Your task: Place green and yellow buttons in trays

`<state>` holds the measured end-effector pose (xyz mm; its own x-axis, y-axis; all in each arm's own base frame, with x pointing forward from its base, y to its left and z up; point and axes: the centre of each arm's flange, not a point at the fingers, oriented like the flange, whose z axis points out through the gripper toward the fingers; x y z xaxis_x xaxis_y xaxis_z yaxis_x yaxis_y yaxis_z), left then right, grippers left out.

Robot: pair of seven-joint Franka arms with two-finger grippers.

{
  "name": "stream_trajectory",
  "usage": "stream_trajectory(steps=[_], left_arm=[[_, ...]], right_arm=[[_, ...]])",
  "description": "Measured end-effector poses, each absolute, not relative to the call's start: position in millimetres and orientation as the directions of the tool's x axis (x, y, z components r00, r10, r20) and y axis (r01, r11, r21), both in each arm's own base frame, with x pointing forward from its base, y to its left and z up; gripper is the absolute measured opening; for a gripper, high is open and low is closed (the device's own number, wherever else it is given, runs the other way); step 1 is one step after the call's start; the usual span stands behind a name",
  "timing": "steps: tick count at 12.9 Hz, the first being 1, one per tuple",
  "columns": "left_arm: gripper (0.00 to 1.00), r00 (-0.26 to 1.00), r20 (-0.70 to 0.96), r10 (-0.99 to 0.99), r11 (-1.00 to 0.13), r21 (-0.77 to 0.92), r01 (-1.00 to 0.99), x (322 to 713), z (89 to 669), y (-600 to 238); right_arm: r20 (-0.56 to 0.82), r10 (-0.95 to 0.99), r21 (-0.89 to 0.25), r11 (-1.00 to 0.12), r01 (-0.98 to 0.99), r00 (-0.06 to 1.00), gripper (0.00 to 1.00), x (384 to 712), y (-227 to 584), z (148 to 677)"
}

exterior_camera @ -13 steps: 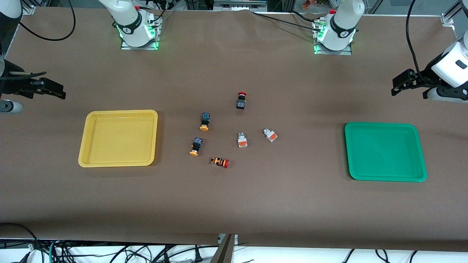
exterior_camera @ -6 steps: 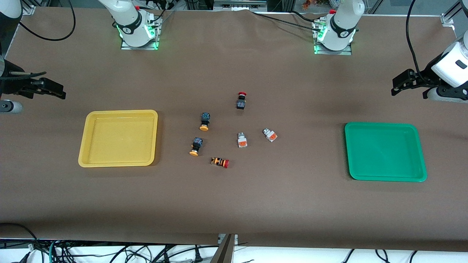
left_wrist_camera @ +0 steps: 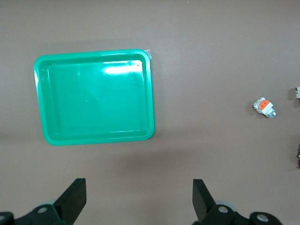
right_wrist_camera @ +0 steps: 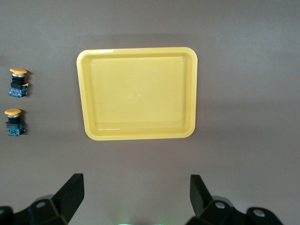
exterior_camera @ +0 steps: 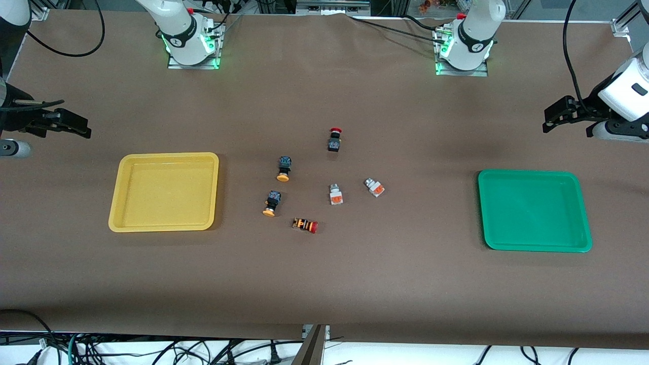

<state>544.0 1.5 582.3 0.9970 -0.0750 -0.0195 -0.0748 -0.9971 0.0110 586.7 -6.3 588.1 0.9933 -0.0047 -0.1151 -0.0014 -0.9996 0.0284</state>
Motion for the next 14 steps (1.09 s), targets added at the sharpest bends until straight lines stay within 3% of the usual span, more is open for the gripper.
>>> stream_trajectory(steps=[7,14], left_arm=[[1.00,0.997,-0.020,-0.075,-0.997,0.011,-0.075,544.0,582.3,1.5],[1.00,0.996,-0.065,-0.064,-0.998,0.017,-0.063,549.3,564.8,8.1]], right_arm=[[-0.133,0.001,0.023,-1.000,0.004,0.991,1.00,591.9,-3.5,576.4],[-0.224,0.021,0.013,-1.000,0.024,0.974,1.00,612.1,5.9,520.1]])
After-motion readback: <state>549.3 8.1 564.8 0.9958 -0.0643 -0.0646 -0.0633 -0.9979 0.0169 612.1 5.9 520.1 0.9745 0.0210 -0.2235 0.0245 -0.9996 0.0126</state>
